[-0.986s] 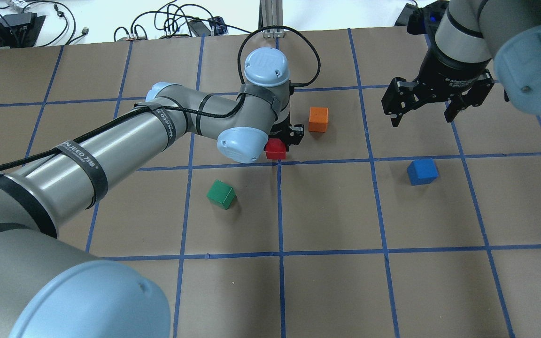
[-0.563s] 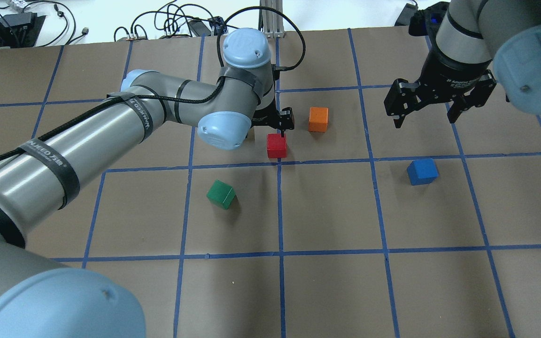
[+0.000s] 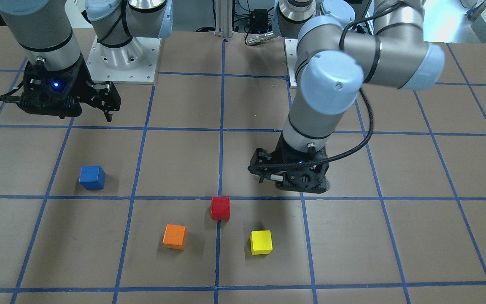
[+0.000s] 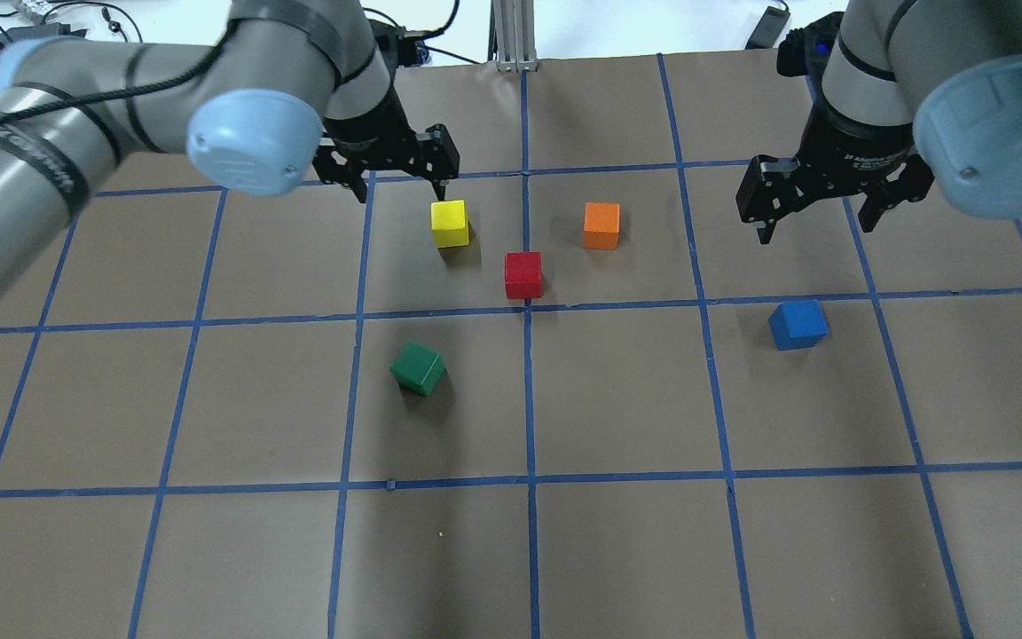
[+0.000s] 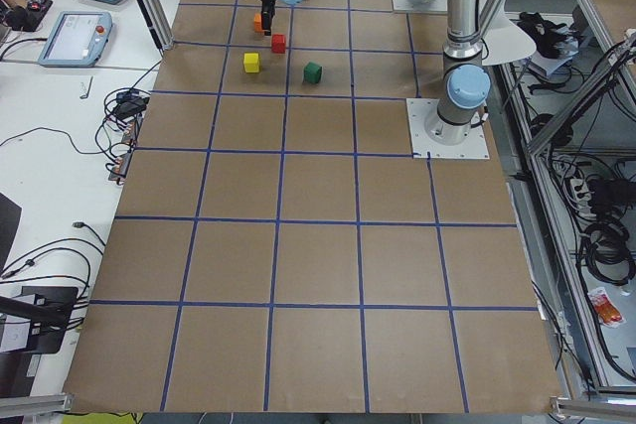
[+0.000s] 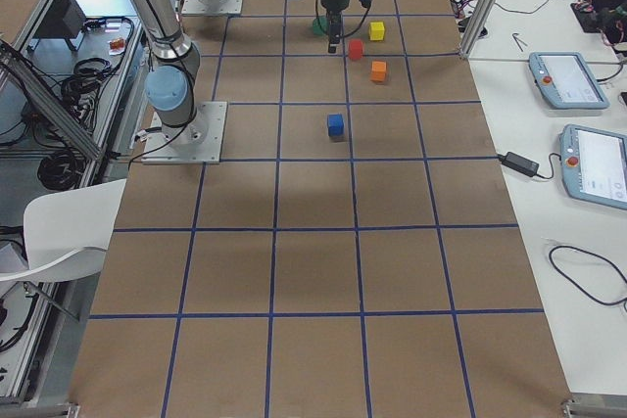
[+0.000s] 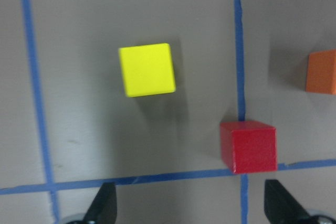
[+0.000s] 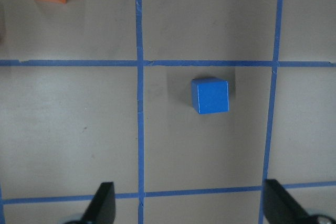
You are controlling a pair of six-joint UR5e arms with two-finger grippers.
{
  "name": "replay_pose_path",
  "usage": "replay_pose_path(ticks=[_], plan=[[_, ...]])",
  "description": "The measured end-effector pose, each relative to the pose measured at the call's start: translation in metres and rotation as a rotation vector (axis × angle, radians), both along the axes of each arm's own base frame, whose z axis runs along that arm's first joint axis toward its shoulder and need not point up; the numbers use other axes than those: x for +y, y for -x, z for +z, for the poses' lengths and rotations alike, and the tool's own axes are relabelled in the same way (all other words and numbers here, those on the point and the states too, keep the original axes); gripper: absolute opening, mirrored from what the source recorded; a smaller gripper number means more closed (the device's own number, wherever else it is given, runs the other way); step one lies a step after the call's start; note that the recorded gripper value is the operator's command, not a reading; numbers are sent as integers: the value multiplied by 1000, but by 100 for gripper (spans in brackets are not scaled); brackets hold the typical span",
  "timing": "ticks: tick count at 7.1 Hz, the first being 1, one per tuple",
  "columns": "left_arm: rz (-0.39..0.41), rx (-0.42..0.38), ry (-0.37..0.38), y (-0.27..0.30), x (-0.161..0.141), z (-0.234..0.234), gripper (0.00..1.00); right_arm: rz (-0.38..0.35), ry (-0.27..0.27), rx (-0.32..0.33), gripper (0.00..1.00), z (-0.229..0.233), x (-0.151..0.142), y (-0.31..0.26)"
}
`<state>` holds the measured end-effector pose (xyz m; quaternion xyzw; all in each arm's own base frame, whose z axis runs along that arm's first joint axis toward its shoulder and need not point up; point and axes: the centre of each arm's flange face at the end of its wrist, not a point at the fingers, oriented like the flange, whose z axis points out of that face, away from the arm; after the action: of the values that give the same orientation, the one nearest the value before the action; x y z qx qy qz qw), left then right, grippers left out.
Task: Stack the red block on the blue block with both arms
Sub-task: 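Raise the left gripper back while the right gripper moves toward the red cube, then lower the right gripper down over the red cube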
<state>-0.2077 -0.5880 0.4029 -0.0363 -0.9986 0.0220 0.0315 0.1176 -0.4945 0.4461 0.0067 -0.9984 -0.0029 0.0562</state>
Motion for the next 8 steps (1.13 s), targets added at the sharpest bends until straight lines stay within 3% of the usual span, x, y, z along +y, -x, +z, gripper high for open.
replay_pose_path(ticks=[2, 4, 6, 8], plan=[[-78, -12, -4, -48, 29, 70, 100, -27, 47, -28, 100, -25, -22, -31], [-148, -18, -6, -61, 76, 111, 100, -37, 88, -87, 100, -67, -46, -85], [-134, -21, 32, -85, 88, 124, 100, -87, 104, -157, 100, -107, -58, -133], [-57, -32, 3, -105, 88, 118, 100, -126, 114, -185, 100, -148, -67, -170]])
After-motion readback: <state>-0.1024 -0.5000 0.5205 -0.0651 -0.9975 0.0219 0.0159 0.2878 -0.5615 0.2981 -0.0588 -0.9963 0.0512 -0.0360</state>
